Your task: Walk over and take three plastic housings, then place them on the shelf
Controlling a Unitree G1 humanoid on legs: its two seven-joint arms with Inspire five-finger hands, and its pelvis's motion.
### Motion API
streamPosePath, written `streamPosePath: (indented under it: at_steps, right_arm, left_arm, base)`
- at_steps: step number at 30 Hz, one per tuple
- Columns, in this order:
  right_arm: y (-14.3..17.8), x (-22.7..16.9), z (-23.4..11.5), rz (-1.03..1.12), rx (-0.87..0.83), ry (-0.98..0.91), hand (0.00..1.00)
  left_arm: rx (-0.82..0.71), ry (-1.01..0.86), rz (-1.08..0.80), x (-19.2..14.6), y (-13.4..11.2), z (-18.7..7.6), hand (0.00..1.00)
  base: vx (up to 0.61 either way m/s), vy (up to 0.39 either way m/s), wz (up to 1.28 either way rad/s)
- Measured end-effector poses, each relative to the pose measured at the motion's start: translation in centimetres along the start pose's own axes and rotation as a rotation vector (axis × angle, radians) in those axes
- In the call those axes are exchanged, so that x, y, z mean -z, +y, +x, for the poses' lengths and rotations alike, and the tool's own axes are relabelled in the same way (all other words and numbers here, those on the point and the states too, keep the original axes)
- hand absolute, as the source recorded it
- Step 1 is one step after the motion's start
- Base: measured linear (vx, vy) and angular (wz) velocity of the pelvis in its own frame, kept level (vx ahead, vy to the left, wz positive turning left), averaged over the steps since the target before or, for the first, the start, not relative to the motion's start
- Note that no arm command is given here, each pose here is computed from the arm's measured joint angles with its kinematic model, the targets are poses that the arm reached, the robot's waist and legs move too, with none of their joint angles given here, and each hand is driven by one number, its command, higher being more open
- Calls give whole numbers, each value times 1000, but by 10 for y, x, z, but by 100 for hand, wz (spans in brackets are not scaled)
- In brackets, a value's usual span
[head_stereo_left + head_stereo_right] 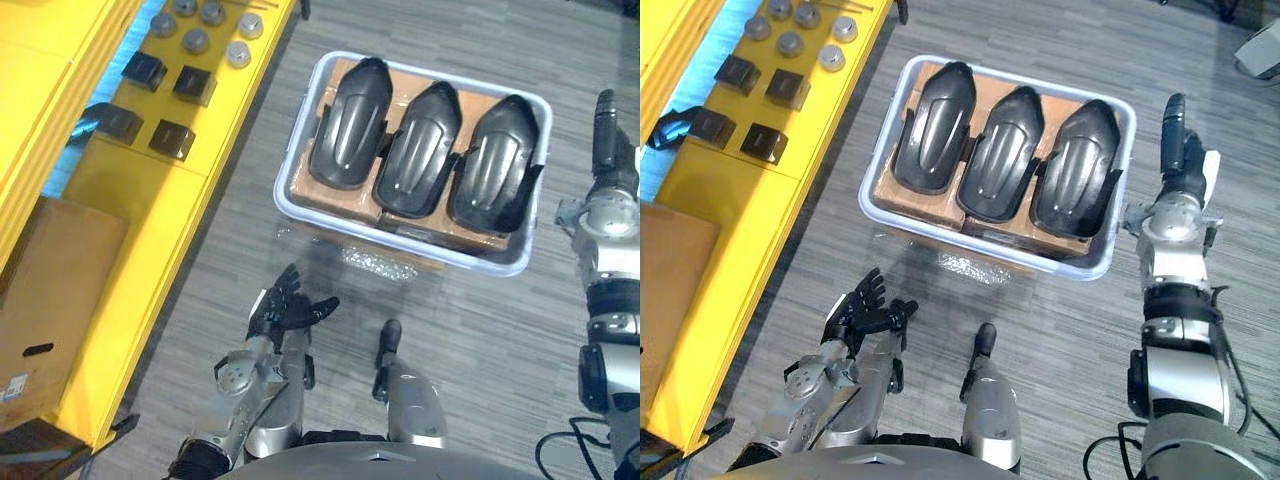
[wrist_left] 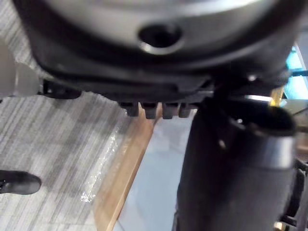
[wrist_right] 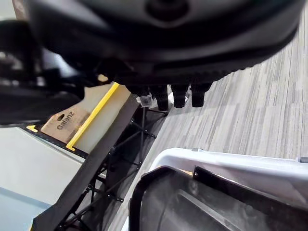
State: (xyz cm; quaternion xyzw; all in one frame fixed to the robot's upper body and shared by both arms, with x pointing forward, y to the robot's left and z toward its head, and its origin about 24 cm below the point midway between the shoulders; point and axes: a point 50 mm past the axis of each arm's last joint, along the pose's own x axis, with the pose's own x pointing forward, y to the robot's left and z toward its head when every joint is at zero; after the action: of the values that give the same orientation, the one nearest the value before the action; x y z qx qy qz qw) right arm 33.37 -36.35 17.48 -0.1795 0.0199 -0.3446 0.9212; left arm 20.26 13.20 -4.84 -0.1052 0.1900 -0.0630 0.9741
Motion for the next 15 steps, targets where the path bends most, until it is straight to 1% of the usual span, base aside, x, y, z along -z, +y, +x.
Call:
streamPosePath:
  at_steps: [5, 13, 15]
  right_arm:
    - [-12, -9, 10, -92, 26, 39, 0]
    - [-8, -10, 11, -277, -1, 57, 0]
    - [-8, -10, 11, -385, -14, 46, 0]
  left_arm:
    - [8, 25, -35, 6, -7, 0, 100]
    - [3, 34, -91, 10, -15, 2, 100]
    - [-1, 36, -100, 11, -17, 1, 100]
  base:
    - [-16, -8, 3]
    - [-7, -10, 4]
    - [0, 0, 0]
